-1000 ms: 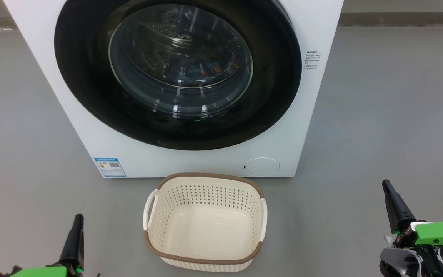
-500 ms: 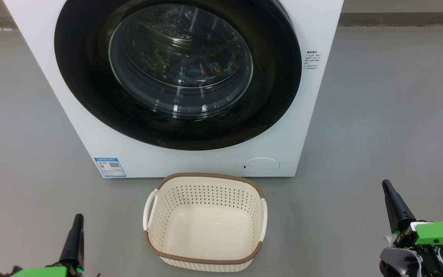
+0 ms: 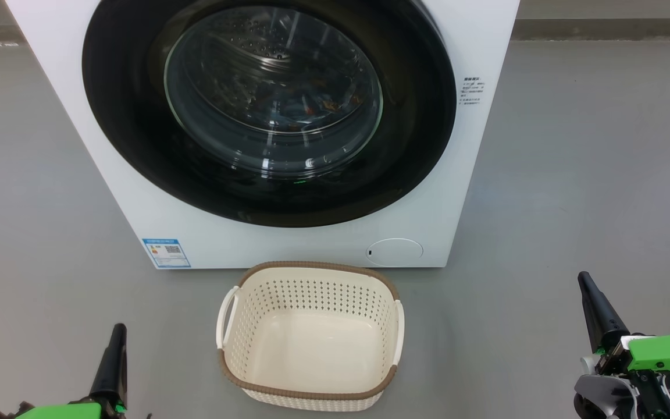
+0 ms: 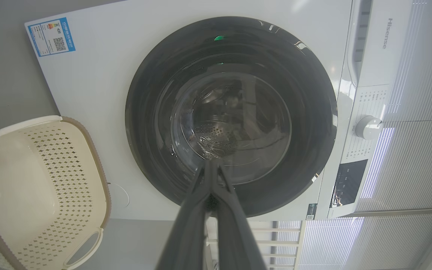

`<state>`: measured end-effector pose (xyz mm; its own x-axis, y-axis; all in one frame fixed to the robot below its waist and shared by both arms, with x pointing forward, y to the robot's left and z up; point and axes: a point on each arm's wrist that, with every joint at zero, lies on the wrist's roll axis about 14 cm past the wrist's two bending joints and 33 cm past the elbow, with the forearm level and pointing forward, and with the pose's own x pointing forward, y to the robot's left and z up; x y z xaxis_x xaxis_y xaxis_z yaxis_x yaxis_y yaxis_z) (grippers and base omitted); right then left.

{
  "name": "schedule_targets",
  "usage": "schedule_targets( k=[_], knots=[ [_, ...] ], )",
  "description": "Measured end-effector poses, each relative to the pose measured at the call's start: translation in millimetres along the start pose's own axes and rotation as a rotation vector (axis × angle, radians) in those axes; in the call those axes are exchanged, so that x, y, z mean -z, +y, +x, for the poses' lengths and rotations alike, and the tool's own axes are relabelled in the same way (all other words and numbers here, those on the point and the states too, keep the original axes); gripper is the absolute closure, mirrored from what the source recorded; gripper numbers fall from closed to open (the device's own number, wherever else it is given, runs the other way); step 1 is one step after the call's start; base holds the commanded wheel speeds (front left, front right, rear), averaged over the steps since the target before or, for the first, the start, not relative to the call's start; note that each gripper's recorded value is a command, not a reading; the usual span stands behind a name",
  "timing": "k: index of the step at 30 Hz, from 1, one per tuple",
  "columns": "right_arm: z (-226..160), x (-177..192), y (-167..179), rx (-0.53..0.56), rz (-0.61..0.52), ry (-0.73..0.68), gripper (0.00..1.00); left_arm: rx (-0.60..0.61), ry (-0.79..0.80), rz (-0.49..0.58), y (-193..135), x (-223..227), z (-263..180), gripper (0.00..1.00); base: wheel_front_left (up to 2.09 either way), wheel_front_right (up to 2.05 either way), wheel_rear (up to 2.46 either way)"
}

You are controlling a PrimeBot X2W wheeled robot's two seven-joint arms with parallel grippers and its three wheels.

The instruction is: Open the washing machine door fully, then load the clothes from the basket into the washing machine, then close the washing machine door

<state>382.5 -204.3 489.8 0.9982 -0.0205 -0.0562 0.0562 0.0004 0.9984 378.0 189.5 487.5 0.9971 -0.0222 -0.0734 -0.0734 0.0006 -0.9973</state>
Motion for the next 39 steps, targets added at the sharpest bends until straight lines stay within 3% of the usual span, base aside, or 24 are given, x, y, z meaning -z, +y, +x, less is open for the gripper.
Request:
schedule_targets(
  k=[39],
  knots=[
    [0.1,0.3,0.5,-0.002,0.005,0.001,1.0,0.0,0.0,0.0,0.0,0.1,0.0,1.0,0.0,0.0,0.0]
  ],
)
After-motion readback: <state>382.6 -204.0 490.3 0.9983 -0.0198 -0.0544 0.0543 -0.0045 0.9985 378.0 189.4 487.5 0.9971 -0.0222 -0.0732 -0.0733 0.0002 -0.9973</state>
